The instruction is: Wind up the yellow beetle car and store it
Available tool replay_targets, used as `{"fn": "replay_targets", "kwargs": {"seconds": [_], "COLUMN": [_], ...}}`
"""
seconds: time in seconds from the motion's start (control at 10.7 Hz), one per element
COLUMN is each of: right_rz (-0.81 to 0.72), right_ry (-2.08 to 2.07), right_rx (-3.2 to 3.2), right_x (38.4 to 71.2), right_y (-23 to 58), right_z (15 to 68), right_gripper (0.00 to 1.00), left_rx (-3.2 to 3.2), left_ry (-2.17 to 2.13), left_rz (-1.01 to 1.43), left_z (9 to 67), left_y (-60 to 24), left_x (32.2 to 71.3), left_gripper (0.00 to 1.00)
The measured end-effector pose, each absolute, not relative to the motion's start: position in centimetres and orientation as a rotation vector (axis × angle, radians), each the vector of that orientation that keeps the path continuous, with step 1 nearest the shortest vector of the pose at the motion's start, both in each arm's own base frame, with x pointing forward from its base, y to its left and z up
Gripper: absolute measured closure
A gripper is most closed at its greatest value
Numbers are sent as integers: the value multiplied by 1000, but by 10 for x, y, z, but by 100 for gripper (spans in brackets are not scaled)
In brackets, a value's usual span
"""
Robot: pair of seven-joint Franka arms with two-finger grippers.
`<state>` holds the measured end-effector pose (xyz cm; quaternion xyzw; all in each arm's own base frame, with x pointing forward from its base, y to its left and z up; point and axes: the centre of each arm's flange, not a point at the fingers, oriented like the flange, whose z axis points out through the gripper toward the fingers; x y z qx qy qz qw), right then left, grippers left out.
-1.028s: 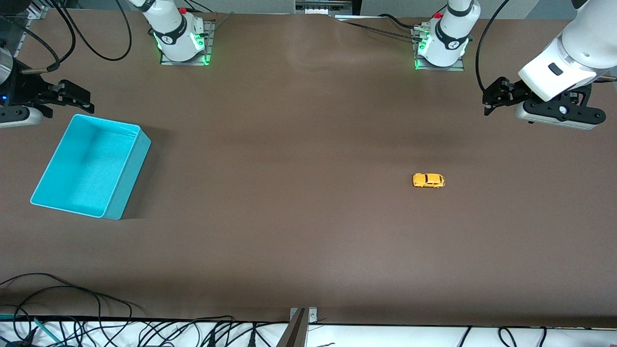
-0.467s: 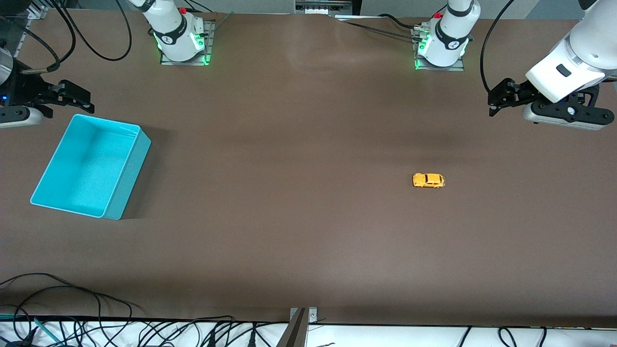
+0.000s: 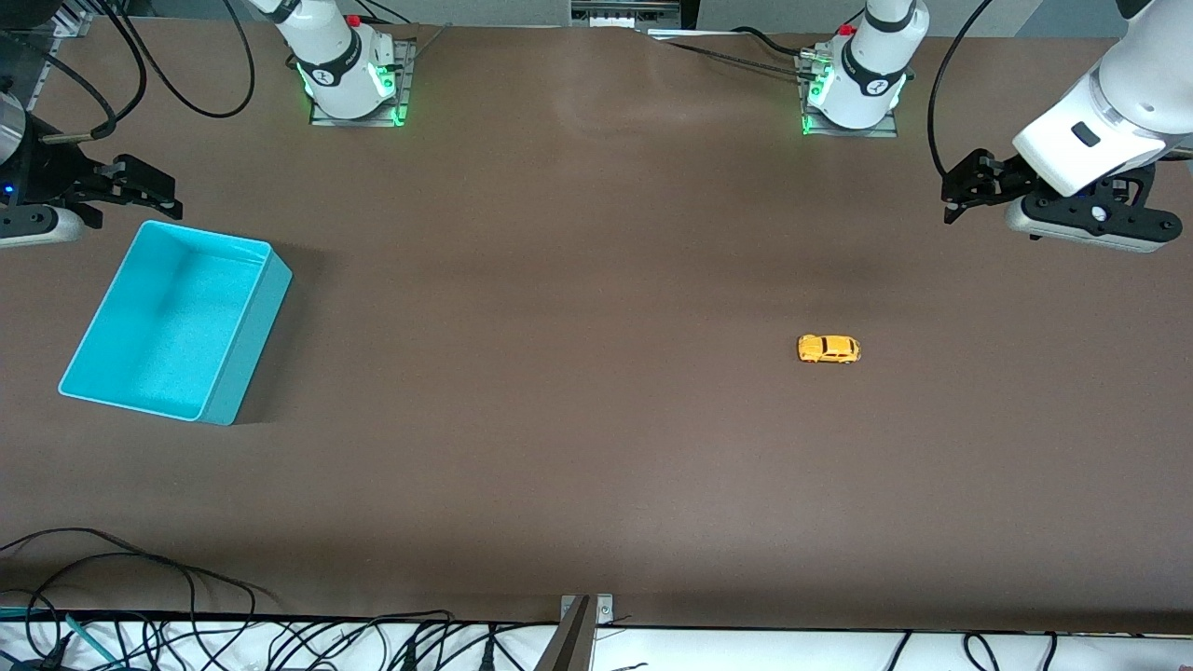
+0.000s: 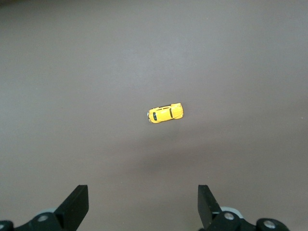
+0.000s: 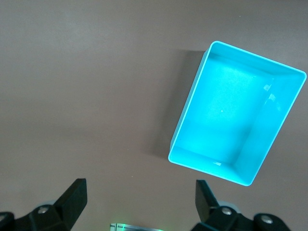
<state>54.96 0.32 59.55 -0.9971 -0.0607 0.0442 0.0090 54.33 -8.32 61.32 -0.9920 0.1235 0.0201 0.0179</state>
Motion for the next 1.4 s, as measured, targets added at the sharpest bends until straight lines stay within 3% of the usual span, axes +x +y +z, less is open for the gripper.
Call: {"fn": "replay_targets", "kwargs": {"seconds": [0.56,0.93,1.4], "right_rz": [140,141,142], "right_ry": [-190,-190,-190], "right_rx": [-3115,-3115,-3115], "right_x": [550,550,550], "right_y": [3,3,3], "right_z": [595,595,594], "right_gripper": [0,0,0], "left_rx": [-2979,-2827,-2564], "left_ry": [942,1438,1905], "left_rz": [152,253,160], "left_z": [586,511,397], "left_y": [-83,-84,-88], "left_x": [554,587,600], "left_gripper": [0,0,0]}}
